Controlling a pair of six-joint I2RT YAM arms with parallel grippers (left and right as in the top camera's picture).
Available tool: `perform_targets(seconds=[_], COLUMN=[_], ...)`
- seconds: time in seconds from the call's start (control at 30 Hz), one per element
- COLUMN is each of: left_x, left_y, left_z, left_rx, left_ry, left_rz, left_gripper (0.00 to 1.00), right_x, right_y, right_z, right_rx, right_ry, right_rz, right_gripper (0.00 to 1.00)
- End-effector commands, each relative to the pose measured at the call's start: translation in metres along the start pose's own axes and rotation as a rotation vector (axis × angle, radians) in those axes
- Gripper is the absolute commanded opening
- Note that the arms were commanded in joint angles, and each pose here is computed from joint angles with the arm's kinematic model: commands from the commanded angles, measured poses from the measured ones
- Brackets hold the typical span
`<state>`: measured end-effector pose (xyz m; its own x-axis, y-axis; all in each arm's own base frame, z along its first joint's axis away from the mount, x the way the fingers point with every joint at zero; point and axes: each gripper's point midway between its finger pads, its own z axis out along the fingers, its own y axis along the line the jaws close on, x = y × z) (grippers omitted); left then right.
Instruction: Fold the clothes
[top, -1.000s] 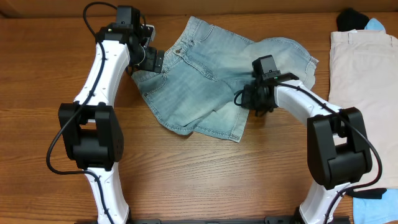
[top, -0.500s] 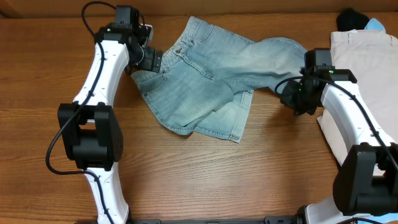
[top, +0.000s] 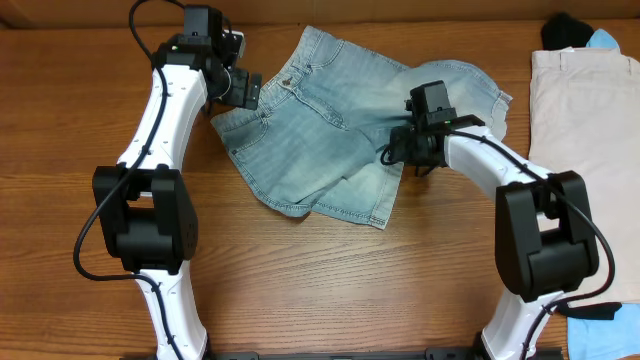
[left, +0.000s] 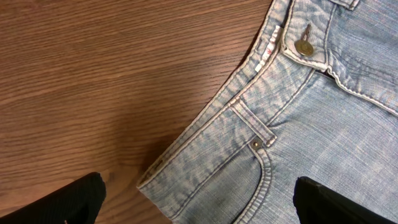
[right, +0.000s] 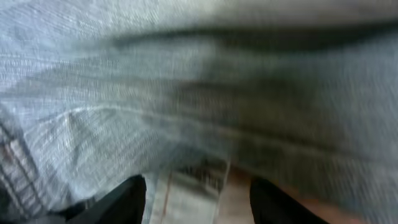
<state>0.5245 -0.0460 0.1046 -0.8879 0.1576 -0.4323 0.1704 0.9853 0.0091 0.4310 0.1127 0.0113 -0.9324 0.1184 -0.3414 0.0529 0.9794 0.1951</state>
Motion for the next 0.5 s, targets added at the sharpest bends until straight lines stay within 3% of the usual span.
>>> perform_targets(seconds=[0.0,0.17,0.2,0.23,0.3,0.37,0.47], left_x=[-0.008,-0.008,-0.008,-0.008,-0.008,-0.007,-0.008], left_y=[0.004,0.004,0.004,0.004,0.004,0.004,0.004], left_z=[-0.003,-0.003,-0.003,-0.003,-0.003,-0.003,-0.003], left_rx=[-0.011,-0.011,-0.011,-0.011,-0.011,-0.011,-0.011], left_ry=[-0.021,-0.021,-0.021,-0.021,-0.021,-0.02,-0.021], left_rz=[0.012,0.012,0.012,0.012,0.012,0.012,0.012], left_gripper=[1.0,1.0,1.0,1.0,1.0,0.99,0.99], right_x=[0.006,0.018,0.019,0.02,0.024,0.028,0.029], right_y=[-0.005,-0.005,-0.002,0.001,0.003,0.001,-0.006], right_z=[0.019,0.032,0.032,0.032,0.031,0.027,0.01], right_rx=[0.024,0.028,0.027,0.025,0.029,0.04,0.057], right_ry=[0.02,0.058,0.06,0.062,0.074,0.096,0.118], right_rz=[-0.01,-0.015,-0.021,-0.025,0.006,0.044,0.091], right_gripper=[0.56,0.47,0.4,0.25,0.1,0.04,0.04])
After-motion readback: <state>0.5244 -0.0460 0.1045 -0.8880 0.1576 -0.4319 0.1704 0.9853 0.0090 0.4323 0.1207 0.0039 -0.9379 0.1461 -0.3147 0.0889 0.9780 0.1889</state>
